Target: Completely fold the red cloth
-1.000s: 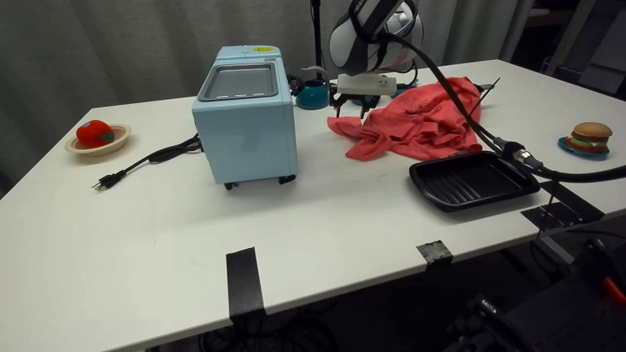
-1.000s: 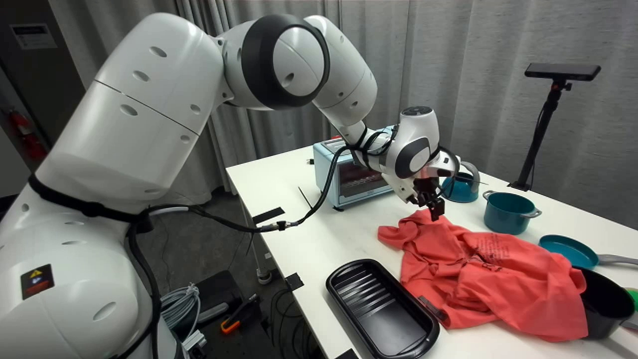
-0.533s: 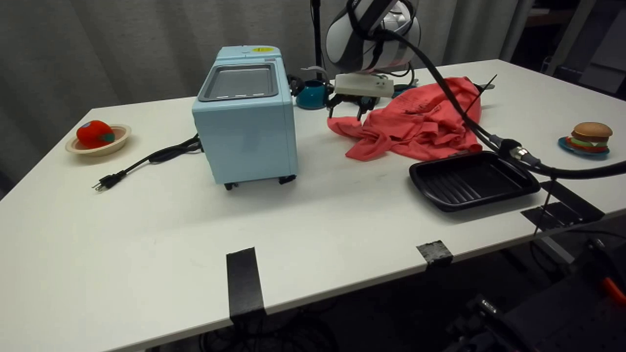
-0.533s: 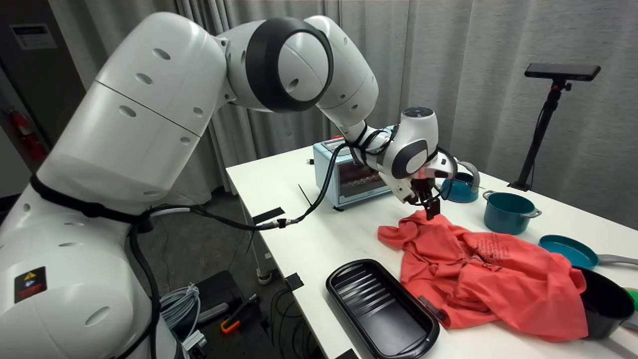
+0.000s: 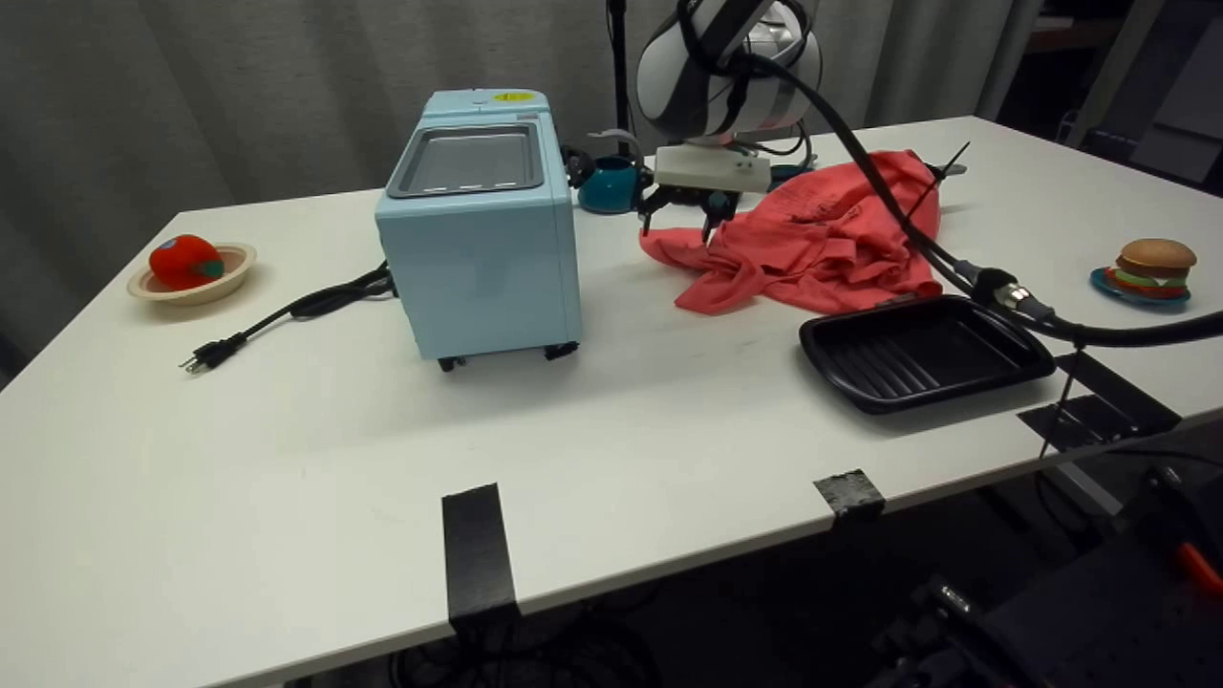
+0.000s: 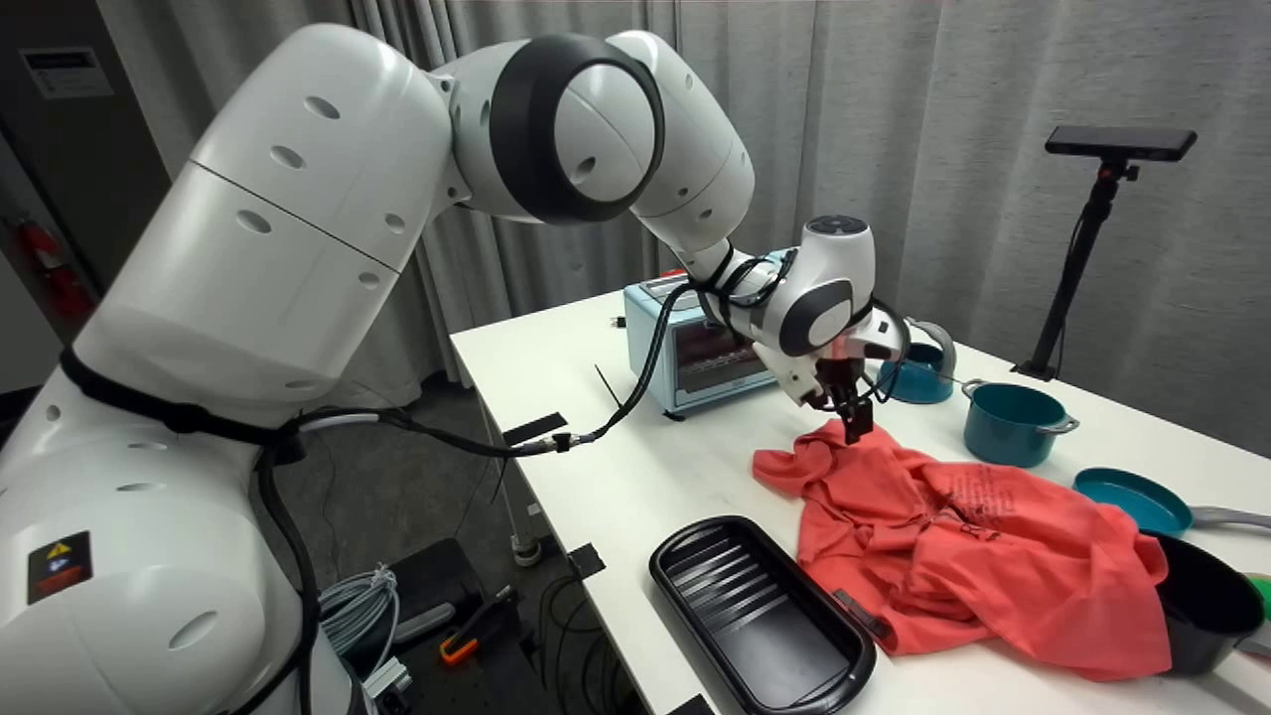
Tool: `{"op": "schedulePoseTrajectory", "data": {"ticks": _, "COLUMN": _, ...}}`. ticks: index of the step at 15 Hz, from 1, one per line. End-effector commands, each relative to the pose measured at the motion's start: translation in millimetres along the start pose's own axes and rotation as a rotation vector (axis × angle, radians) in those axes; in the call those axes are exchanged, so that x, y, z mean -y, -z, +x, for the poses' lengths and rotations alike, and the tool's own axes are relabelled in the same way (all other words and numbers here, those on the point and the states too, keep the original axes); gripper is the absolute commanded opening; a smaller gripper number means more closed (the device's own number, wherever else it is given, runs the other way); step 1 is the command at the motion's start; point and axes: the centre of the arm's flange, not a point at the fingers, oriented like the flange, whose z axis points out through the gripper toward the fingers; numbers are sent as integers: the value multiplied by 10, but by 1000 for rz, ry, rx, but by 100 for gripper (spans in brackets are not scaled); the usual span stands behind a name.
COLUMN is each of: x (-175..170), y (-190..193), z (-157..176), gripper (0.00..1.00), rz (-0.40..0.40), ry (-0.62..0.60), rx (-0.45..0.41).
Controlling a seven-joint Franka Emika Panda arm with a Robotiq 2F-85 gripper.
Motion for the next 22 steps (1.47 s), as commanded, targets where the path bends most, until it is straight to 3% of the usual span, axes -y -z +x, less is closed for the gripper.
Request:
{"op": "schedulePoseTrajectory", "data": {"ticks": 1, "x": -28, "y": 45, "z": 16, "gripper": 100, "rz": 2, "ry": -8, "rx": 53}}
{"op": "schedulePoseTrajectory", "data": {"ticks": 3, "x": -35, "y": 46, "z": 2, "gripper": 92, "rz": -13, "ry": -12, "rx": 74}}
{"op": "schedulePoseTrajectory", "data": {"ticks": 4, "x": -34, "y": 46, "z": -11, "gripper": 98, "rz": -24, "ry": -29, "rx": 84}}
{"op": "schedulePoseTrajectory", "data": {"ticks": 11, "x": -50, "y": -32, "z": -62, "gripper": 100, "rz": -36, "ry": -29, "rx": 82}}
{"op": "schedulePoseTrajectory", "data": {"ticks": 12, "x": -90, "y": -21, "z": -55, "gripper": 100, "rz": -75, "ry": 31, "rx": 106}}
{"op": "schedulePoseTrajectory", "data": {"ticks": 13, "x": 264, "y": -622, "z": -77, "gripper": 100, "rz": -113, "ry": 84, "rx": 113}}
{"op": "schedulePoseTrajectory", "data": {"ticks": 16, "x": 387, "y": -646, "z": -126, "gripper": 100, "rz": -209, "ry": 217, "rx": 151}}
{"op": "schedulePoseTrajectory", "data": {"ticks": 19, "x": 536, "y": -762, "z": -140, "gripper": 100, "rz": -271, "ry": 292, "rx": 120}}
{"op": "schedulePoseTrajectory", "data": {"ticks": 20, "x": 534, "y": -597, "z": 71, "gripper": 100, "rz": -288, "ry": 304, "rx": 111}}
{"op": "schedulePoseTrajectory", "data": {"ticks": 22, "x": 545, "y": -588, "z": 127, "gripper": 100, "rz": -331, "ry": 323, "rx": 106}}
